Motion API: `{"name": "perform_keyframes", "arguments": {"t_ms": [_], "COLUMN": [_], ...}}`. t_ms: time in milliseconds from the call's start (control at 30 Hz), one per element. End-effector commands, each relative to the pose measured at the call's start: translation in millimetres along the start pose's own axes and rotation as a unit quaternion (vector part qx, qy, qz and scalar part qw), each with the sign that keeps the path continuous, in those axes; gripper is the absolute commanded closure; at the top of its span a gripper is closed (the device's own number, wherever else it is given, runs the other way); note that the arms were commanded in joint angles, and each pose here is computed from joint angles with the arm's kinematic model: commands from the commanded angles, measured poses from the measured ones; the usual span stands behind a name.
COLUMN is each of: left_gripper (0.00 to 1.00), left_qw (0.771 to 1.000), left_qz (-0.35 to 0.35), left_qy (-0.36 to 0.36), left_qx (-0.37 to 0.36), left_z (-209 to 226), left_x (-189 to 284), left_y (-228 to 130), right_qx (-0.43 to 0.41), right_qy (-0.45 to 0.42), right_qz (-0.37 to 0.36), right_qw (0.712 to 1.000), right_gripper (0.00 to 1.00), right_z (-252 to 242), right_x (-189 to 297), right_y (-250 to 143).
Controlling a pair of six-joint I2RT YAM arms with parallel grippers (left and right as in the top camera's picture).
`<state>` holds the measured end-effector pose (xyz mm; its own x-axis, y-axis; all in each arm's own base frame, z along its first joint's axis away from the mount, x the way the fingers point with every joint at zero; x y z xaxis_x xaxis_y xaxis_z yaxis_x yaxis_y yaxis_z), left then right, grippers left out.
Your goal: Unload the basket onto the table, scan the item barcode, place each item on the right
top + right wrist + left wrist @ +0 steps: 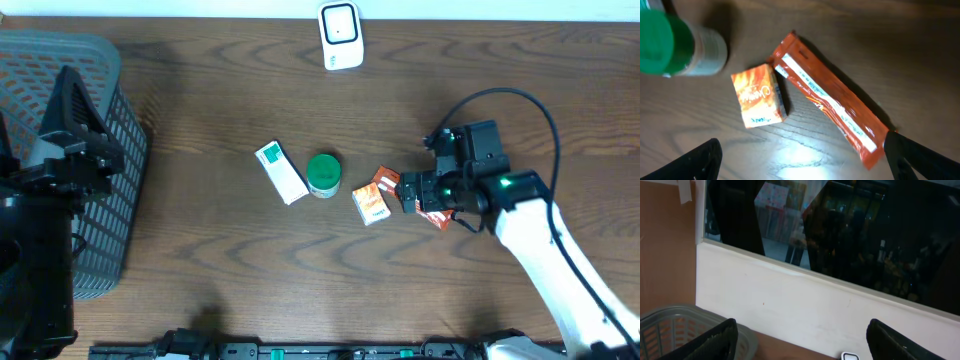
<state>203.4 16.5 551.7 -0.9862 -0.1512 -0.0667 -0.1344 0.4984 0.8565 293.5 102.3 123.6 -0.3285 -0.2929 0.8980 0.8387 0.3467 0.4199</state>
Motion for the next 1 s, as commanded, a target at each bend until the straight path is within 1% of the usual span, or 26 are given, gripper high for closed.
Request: {"name": "perform_keyframes", "arguments": {"t_ms": [0,167,233,333,367,400,433,600,967], "left_gripper": [0.18,0.18,0.18,0.18,0.18,0.18,0.18,0.17,0.17], "left_qw": [1.0,1.0,1.0,1.0,1.0,1.0,1.0,1.0,1.0], "left_qz": [-0.005,-0.006,-0.006,-0.005,-0.005,-0.005,-0.005,-0.004,-0.004], "left_qy": [0.002,0.001,0.001,0.002,0.002,0.002,0.002,0.002,0.002], "left_qx": [0.007,0.008,0.008,0.007,0.007,0.007,0.007,0.007,0.007], "left_z": [1,1,1,1,1,1,1,1,1], "left_x": [1,1,1,1,1,1,1,1,1], "left_y": [2,2,2,2,2,2,2,2,1], "right_qx": [0.064,0.09,0.109,0.118,0.116,0.115,0.113,0.1,0.115], "right_qy": [0.027,0.035,0.065,0.087,0.101,0.108,0.112,0.128,0.11], "right_qz": [0.019,0.056,0.067,0.106,0.136,0.151,0.16,0.199,0.205], "right_qw": [0.997,0.994,0.99,0.984,0.979,0.976,0.974,0.966,0.966], "right_gripper": [0.01,0.02,0.02,0.1,0.16,0.2,0.2,0.21,0.2], "right_z": [-10,-31,-30,-30,-29,-29,-29,-27,-28], "right_x": [-15,-39,-50,-65,-75,-79,-81,-95,-101], "right_y": [7,23,34,24,11,4,0,-18,-18]}}
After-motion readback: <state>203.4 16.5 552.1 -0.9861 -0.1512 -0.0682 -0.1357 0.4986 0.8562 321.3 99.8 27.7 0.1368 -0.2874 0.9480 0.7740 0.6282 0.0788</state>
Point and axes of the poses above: each gripper's point midway between its finger pads, its own x axis back along the fingers, its own z axis along the line the jaws close on, y = z × x, the point moved 2 cm from there along x, back along the fingers, and after that the axes turned 15 degrees about x, right-handed, at the moved point
